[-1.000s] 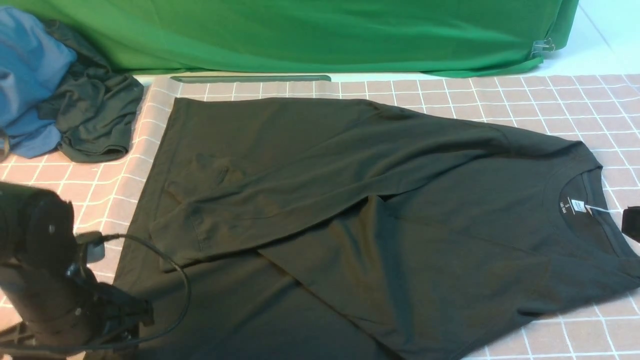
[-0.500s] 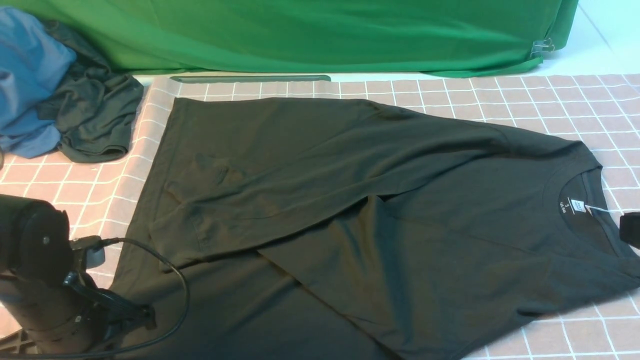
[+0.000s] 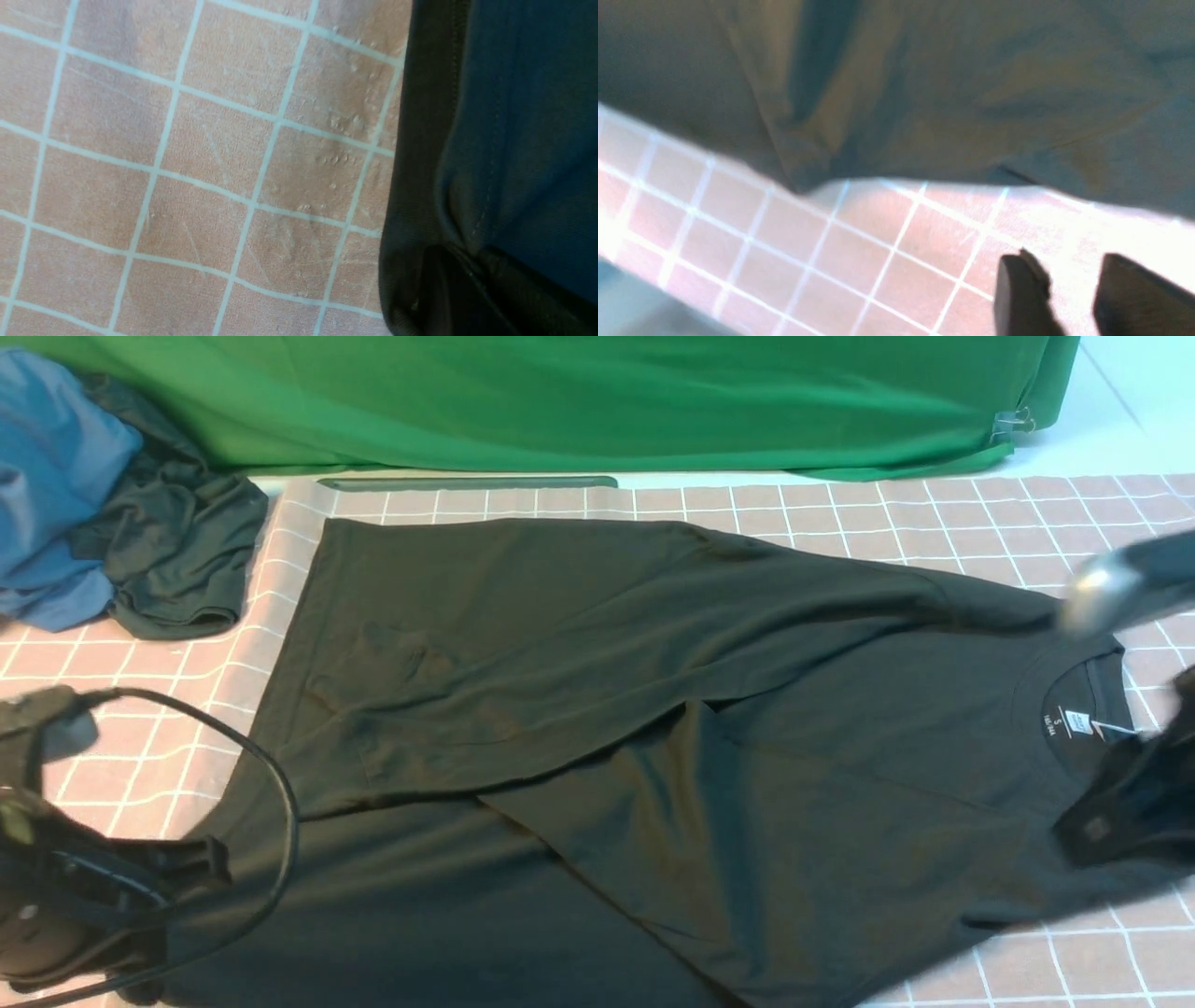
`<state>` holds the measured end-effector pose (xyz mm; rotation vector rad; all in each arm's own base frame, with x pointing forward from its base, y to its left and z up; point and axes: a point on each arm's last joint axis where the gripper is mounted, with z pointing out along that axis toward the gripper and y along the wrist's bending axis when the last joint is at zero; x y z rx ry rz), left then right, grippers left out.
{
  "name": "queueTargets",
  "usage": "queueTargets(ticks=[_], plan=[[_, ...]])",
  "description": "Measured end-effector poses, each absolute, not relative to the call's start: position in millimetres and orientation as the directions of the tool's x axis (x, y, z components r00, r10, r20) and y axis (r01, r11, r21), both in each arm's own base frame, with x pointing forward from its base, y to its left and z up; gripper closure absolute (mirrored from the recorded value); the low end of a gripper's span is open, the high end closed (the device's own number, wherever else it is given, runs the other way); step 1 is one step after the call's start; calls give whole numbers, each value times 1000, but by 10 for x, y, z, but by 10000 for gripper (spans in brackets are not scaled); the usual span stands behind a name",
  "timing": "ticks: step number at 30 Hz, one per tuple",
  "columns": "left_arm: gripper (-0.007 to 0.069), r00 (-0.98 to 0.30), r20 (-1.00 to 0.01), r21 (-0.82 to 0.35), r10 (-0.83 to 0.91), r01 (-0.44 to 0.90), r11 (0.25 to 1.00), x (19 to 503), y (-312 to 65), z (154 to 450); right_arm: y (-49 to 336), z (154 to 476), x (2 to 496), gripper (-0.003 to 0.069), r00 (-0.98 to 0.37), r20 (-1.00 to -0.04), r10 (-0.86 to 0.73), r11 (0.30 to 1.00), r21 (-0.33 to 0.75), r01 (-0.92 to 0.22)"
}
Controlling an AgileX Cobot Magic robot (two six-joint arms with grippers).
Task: Fold a long-sleeved shirt over a pink coffee tablecloth.
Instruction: 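Grasp the near edge of the shirt at its hem and shoulder corners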
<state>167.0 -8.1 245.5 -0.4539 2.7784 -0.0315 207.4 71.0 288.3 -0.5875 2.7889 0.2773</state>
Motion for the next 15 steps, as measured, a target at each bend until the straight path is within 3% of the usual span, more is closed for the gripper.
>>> queueTargets(ticks=[7, 15], plan=[[595, -906, -286, -50, -312, -311, 949, 1600, -66, 2467, 996, 2394, 2318, 76, -816, -132, -563, 825, -26, -565], [595, -902, -300, -57, -311, -308, 950, 1614, -69, 2471, 1119, 1940, 2550, 41, -795, -64, -604, 797, -25, -603]])
